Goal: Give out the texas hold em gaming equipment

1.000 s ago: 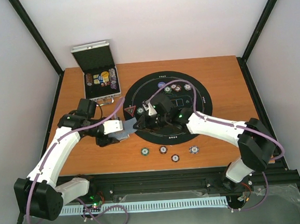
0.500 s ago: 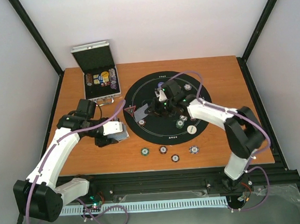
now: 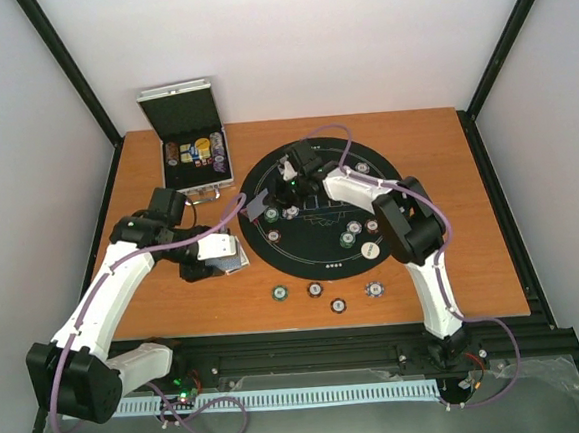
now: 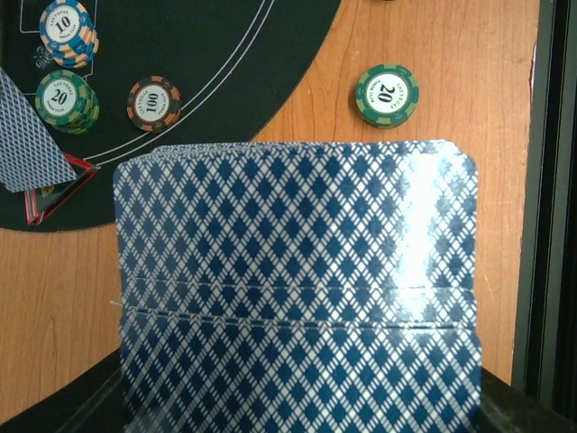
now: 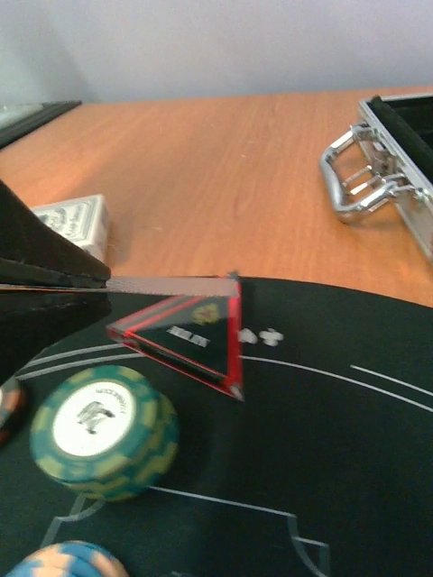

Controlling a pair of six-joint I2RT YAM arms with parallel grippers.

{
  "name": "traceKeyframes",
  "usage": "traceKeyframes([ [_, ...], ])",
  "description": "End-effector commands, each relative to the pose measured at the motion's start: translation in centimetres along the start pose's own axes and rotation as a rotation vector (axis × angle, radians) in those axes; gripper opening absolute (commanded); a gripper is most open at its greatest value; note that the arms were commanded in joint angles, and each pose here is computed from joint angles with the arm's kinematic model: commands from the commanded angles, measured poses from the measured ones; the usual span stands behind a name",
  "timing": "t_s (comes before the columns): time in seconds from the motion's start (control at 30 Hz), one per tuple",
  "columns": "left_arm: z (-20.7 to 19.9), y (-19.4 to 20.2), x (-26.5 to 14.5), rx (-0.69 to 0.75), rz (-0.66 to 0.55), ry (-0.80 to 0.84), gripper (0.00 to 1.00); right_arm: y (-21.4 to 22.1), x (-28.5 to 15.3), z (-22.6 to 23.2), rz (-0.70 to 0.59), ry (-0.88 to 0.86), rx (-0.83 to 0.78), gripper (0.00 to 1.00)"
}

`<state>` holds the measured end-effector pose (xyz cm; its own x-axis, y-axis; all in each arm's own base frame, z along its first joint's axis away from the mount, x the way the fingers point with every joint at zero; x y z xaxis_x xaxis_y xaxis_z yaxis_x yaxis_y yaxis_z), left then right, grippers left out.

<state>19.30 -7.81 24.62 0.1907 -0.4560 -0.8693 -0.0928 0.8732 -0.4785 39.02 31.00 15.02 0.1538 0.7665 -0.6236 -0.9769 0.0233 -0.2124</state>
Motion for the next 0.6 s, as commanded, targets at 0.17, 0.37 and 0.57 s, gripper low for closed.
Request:
traceKeyframes([
  [0.17, 0.2, -0.4, -1.0, 0.043, 0.007, -0.007, 0.01, -1.7, -1.5, 0.8, -0.046, 0.148, -0.067, 0.50],
  [0.37, 0.4, -0.7, -1.0, 0.035, -0.003, -0.003, 0.01, 0.9, -6.4, 3.6, -0.117, -0.020, -0.059, 0.62],
  [0.57, 0.9, -1.2, -1.4, 0.015, -0.025, 0.005, 0.01, 7.9, -9.4, 5.3, -0.134, -0.301, -0.042, 0.73],
])
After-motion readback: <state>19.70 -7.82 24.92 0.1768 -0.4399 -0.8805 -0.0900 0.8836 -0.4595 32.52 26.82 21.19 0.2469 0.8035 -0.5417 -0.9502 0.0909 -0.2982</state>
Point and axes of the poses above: each gripper's point midway between its finger pads, its own x axis out along the fingers, its own z axis along the line the jaws close on, y = z × x, the point moved 10 cm from there along -x, back along the fingers, and after that the axes turned 4 degrees about -x, right-handed, at the moved point
